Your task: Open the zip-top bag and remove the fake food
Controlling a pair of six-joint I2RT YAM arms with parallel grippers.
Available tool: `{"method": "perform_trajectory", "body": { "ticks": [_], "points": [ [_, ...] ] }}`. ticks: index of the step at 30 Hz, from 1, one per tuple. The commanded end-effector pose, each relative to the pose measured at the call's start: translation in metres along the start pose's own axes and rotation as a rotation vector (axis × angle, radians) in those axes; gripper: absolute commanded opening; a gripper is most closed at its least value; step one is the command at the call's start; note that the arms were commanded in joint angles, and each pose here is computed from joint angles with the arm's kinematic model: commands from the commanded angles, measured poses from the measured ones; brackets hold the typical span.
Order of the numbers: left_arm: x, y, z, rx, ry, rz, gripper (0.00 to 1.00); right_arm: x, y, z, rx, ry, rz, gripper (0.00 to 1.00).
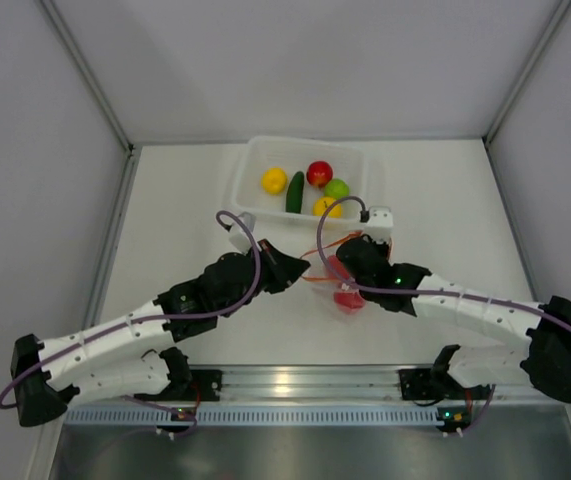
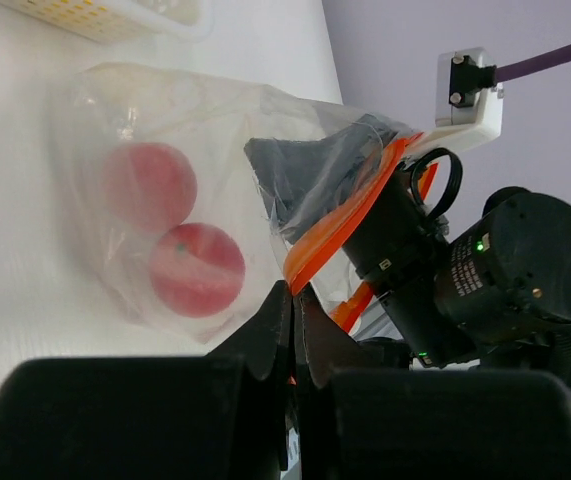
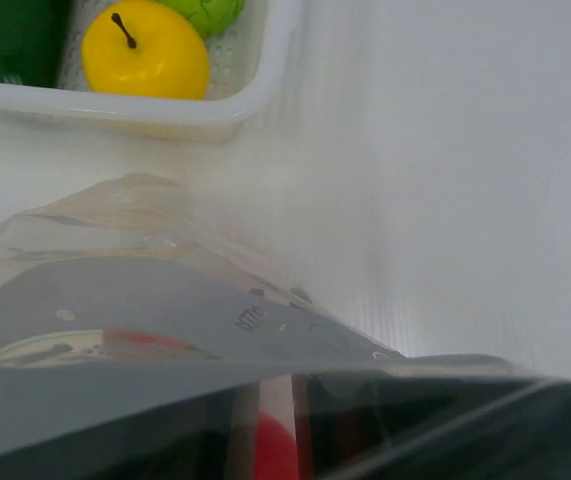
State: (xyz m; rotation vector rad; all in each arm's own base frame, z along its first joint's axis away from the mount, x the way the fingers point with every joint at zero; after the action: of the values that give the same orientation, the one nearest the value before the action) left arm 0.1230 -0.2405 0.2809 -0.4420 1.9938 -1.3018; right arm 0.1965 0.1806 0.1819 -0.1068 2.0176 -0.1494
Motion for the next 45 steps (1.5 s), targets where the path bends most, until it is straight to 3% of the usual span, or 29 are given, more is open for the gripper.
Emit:
{"method": "perform_trajectory", "body": {
  "ticks": [1,7,13,22,28,32,36,45],
  "points": [
    [-0.006,-0.006,0.002,0.033,-0.051,-0.013,0.00,-0.009,-0.029,-0.004,0.100,0.059,-0.178,0.18],
    [0.003,0.006,0.016,-0.025,-0.026,0.013,0.00,0.006,0.001,0.003,-0.173,0.154,-0.212,0.20],
    [0.004,0.011,0.018,-0.042,-0.030,0.034,0.00,0.017,0.026,0.010,-0.325,0.190,-0.184,0.24],
    [0.005,0.017,0.021,-0.064,-0.036,0.048,0.00,0.010,0.039,0.003,-0.460,0.148,-0.093,0.43],
    [0.008,0.019,0.026,-0.079,-0.027,0.055,0.00,0.017,0.044,0.006,-0.475,0.175,-0.096,0.52],
    [0.010,0.023,0.028,-0.094,-0.027,0.061,0.00,0.011,0.048,-0.001,-0.538,0.125,-0.042,0.55],
    [0.010,0.025,0.029,-0.099,-0.024,0.058,0.00,0.015,0.057,-0.004,-0.601,0.137,-0.074,0.64],
    [0.009,0.024,0.027,-0.093,-0.026,0.061,0.00,0.029,0.065,0.022,-0.455,0.197,-0.166,0.69]
  ]
}}
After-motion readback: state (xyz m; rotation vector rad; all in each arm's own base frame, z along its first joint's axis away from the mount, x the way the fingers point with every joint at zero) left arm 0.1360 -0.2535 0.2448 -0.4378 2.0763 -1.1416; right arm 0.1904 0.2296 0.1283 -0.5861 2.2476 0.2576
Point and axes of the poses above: each gripper's point midway between its finger pads, its own z axis out along the fingers, its own y axis along the line the jaws close on, x = y × z, the point moved 9 cm from there along -z, back along the fingers, and after that the axes turned 11 degrees about -z, right-handed, at the moved point
